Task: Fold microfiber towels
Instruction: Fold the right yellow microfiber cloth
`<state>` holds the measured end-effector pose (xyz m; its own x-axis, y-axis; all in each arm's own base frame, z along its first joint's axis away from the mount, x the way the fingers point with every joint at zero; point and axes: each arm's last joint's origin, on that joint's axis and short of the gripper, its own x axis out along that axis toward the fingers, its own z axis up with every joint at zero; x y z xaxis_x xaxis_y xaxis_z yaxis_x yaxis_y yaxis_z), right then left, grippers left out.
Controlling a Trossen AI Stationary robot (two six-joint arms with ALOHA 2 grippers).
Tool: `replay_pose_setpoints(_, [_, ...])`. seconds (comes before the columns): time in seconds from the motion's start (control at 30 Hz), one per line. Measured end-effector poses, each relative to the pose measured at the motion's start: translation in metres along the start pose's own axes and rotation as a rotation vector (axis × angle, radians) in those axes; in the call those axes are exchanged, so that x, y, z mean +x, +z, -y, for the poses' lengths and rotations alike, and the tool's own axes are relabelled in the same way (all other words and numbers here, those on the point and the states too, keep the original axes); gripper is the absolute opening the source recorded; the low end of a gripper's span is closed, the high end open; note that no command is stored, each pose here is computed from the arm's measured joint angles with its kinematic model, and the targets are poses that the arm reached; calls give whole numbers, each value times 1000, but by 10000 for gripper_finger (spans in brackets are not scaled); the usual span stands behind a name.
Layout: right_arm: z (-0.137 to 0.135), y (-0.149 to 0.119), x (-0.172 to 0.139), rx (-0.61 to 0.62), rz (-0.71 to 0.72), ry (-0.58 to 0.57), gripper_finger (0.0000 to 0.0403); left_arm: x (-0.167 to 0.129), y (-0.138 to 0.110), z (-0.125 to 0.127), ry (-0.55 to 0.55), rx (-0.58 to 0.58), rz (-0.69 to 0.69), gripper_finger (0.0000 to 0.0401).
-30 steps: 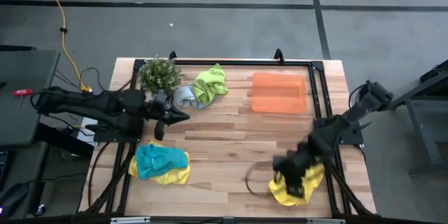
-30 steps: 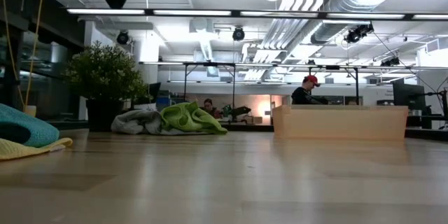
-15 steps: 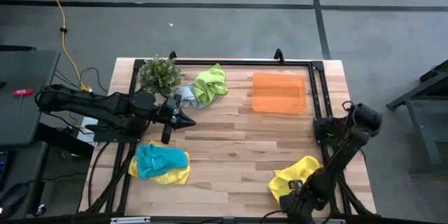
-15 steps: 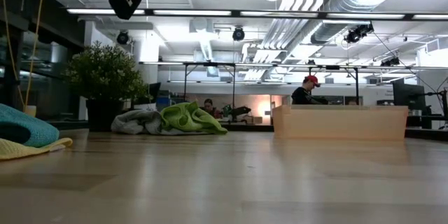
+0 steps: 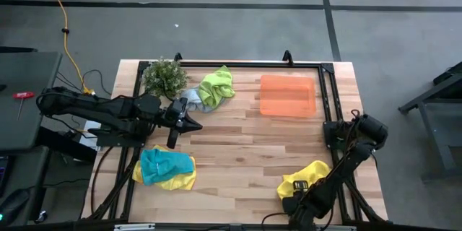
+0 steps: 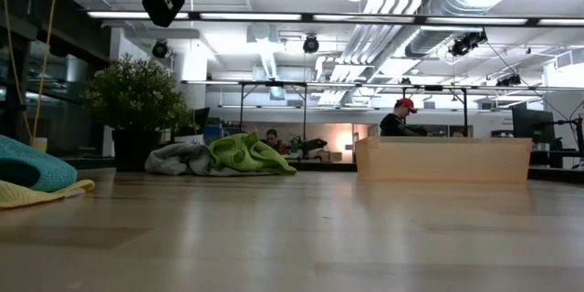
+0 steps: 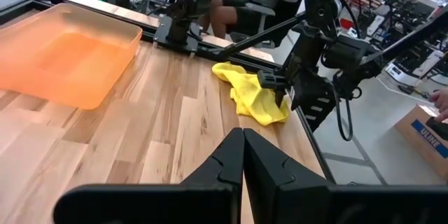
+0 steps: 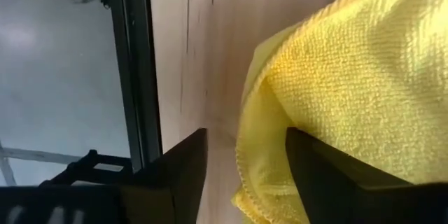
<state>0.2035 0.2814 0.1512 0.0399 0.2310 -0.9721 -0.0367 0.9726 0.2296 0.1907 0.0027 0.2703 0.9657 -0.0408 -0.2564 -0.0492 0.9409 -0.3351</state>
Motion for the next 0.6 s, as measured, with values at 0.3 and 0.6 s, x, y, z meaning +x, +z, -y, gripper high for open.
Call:
replay_pose_setpoints(0.3, [2, 6, -26, 1, -59, 121, 15, 0, 0, 0, 0, 0, 0, 1])
replay_pose_setpoints(0.6, [54, 18, -128, 129, 340, 160, 1, 0, 4, 1, -14, 23, 43, 1])
